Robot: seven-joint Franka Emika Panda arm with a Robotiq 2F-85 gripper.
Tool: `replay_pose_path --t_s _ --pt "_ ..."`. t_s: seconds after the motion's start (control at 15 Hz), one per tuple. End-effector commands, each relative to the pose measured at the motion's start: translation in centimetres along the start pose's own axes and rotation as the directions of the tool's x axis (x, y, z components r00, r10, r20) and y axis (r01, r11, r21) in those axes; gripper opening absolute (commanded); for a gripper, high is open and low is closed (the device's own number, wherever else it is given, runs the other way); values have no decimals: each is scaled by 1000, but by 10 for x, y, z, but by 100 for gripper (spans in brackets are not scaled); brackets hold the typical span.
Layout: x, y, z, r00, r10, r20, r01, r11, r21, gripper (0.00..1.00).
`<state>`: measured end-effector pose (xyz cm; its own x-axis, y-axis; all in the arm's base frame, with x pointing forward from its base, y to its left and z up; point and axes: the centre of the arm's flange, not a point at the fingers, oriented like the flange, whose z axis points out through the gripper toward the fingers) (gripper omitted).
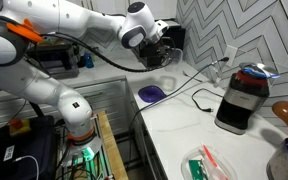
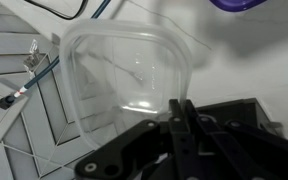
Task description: Move the left bowl to the left
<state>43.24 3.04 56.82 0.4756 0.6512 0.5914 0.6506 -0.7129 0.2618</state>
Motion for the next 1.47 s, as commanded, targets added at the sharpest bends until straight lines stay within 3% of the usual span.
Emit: replay_pose_path --t_s 0.0,0.53,0.6,0.8,1.0,1.13,1.27,1.4 --pt "0 0 0 1000 0 0 0 1000 0 7" --pt "0 0 0 1000 -2 0 2 1000 2 7" --pt "0 0 0 1000 -3 0 3 1000 2 2" --pt "70 -11 23 978 -194 -72 199 977 81 2" --pt "139 -35 47 934 -322 -153 342 931 127 2" --pt "167 -53 70 900 -373 -224 414 892 182 2" --pt "165 -63 83 875 -403 -270 469 844 260 2" --pt "138 -68 83 867 -422 -266 495 790 362 2"
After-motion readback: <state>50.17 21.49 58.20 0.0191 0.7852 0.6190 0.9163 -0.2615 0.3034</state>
